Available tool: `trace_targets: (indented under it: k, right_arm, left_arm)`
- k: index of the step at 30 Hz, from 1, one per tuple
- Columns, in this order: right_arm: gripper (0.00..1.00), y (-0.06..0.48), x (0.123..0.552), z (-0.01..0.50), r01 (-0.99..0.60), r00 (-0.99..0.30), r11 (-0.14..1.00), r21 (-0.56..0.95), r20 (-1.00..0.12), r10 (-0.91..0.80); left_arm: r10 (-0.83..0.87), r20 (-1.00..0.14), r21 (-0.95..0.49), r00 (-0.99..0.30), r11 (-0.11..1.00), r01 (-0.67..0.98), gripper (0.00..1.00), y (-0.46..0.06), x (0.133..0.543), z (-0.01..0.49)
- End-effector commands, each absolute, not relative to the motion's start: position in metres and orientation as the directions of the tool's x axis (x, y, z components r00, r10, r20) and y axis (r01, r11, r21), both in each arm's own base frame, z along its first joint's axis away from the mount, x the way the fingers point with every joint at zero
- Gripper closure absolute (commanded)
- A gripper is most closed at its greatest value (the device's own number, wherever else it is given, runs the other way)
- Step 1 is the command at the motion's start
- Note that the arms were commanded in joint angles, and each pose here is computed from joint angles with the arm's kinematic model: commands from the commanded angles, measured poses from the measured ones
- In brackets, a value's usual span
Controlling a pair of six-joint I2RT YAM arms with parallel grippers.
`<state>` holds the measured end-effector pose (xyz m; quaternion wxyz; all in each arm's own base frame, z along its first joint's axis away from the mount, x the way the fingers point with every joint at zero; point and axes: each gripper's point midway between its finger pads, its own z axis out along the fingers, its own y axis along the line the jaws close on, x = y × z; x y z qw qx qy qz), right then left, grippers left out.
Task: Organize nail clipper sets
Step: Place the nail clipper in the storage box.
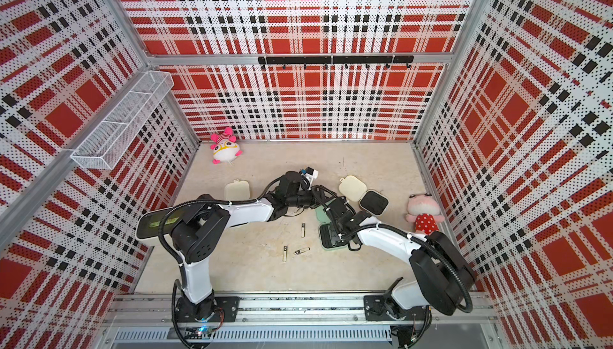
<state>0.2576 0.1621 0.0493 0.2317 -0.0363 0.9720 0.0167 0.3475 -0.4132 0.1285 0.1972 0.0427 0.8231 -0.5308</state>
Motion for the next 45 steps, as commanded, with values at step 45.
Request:
trace_targets:
  k: [45]
  right_arm:
    - [0.68,0.162,0.269,0.032,-0.122,-0.887,0.991,-0.062,-0.442,-0.136]
  left_arm:
    - [-0.196,-0.322,-0.834,-0.926,0.522,0.179,0.41,-0.376,0.361,0.071]
